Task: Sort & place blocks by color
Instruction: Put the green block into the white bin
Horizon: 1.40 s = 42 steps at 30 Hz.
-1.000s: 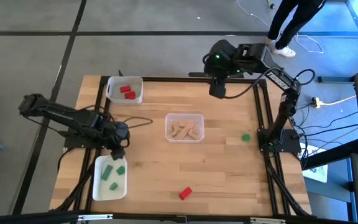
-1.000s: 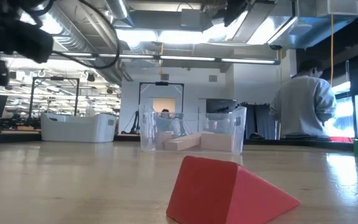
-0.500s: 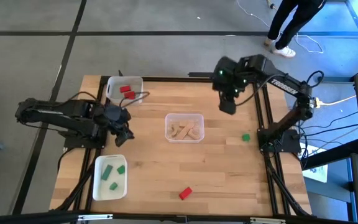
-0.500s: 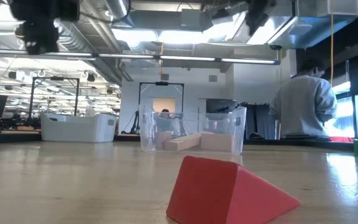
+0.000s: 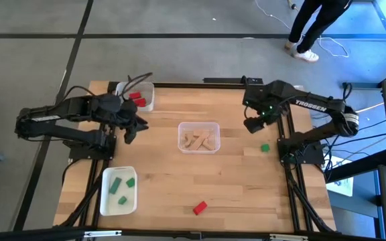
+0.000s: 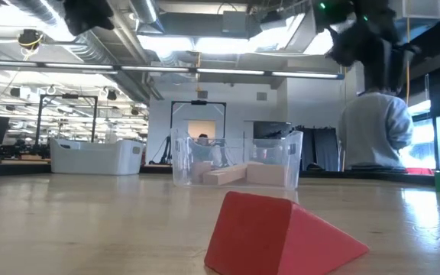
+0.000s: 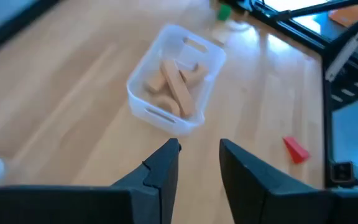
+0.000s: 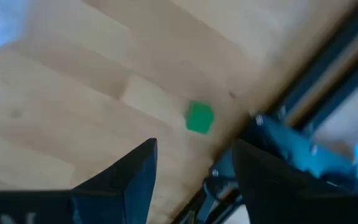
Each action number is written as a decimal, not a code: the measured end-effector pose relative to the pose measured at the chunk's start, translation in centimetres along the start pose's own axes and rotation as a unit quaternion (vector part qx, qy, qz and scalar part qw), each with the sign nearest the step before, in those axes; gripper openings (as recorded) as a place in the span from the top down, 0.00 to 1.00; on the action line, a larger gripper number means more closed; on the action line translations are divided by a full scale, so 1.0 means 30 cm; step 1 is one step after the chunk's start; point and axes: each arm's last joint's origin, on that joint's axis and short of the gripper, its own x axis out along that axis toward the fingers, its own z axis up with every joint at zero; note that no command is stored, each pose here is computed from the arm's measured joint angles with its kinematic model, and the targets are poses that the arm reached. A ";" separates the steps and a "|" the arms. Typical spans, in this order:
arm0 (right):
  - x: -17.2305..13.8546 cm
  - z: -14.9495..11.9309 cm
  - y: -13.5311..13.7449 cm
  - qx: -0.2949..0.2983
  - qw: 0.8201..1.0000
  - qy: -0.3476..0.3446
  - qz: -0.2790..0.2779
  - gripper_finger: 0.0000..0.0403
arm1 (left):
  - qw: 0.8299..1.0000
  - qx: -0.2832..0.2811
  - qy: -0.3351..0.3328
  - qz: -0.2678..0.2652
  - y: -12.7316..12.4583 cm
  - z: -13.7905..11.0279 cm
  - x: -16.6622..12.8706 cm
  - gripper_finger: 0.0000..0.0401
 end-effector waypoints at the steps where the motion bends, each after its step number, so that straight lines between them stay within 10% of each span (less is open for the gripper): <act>1: 0.023 -0.010 -0.009 0.021 1.000 0.009 -0.007 0.49 | 1.000 0.011 -0.002 0.006 0.003 0.010 0.002 0.73; 21: 0.439 -0.081 -0.093 0.126 0.989 0.071 -0.012 0.49 | 0.995 0.085 0.050 0.000 0.079 0.166 0.138 0.73; 42: 0.587 -0.098 -0.117 0.159 0.986 0.054 0.024 0.49 | 0.995 0.076 0.055 -0.023 0.087 0.169 0.142 0.73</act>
